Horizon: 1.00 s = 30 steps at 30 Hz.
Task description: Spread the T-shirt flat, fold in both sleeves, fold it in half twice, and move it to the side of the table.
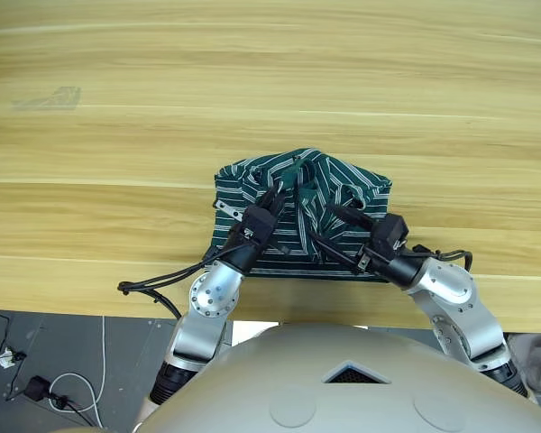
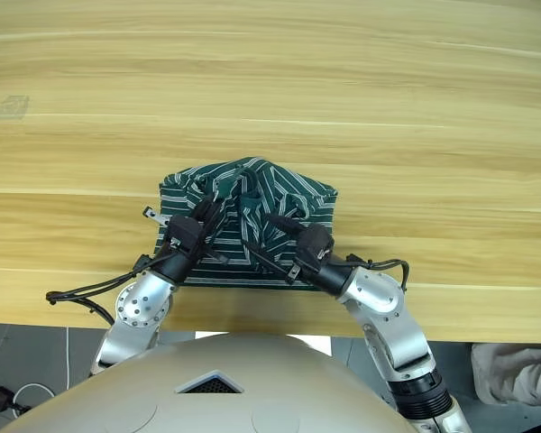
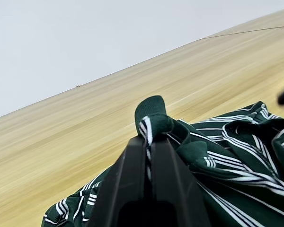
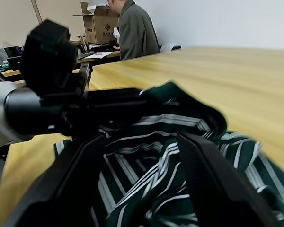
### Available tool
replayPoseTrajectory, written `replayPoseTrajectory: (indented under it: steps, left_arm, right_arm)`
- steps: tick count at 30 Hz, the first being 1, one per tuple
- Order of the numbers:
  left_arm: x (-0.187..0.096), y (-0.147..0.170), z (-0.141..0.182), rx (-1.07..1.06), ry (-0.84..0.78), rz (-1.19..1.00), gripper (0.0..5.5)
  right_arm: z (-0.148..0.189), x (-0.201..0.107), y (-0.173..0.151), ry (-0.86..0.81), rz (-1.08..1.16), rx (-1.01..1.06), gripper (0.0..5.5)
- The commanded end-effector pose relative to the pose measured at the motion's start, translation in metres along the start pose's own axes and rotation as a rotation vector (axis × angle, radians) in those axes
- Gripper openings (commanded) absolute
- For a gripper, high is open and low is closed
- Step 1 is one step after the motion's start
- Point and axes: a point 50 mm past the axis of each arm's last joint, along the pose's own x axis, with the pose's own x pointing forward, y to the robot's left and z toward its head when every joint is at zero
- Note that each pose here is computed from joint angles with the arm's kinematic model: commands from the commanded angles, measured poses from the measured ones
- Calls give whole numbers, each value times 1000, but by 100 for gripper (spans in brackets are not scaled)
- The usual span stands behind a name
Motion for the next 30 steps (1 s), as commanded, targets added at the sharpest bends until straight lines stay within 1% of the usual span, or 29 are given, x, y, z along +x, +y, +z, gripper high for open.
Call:
replayPoseTrajectory:
  steps: [1,8,13,19,25,26,29,30]
  left_arm:
    - [1,-3,1,19,-6,-7,3]
    - [-2,-7,9,36,-63,-33,3]
    - [-4,-9,20,60,-143,-53,3]
    - [-5,-10,22,63,-165,-71,3]
    - [-5,-9,22,65,-167,-71,0]
    - [-5,-9,22,65,-168,-70,0]
    - [-6,-8,22,67,-168,-67,0]
    - [-6,-8,22,68,-168,-65,0]
  right_arm:
    - [-2,7,-1,-12,-64,-34,278]
    - [-8,11,0,-16,-85,-106,278]
    - [-18,12,0,10,-97,-167,278]
    - [-27,14,1,26,-114,-213,278]
    - [-33,16,-5,49,-151,-231,188]
    - [-33,17,-6,47,-155,-232,164]
    - [-34,18,-8,44,-164,-236,117]
    - [-34,18,-9,42,-166,-239,92]
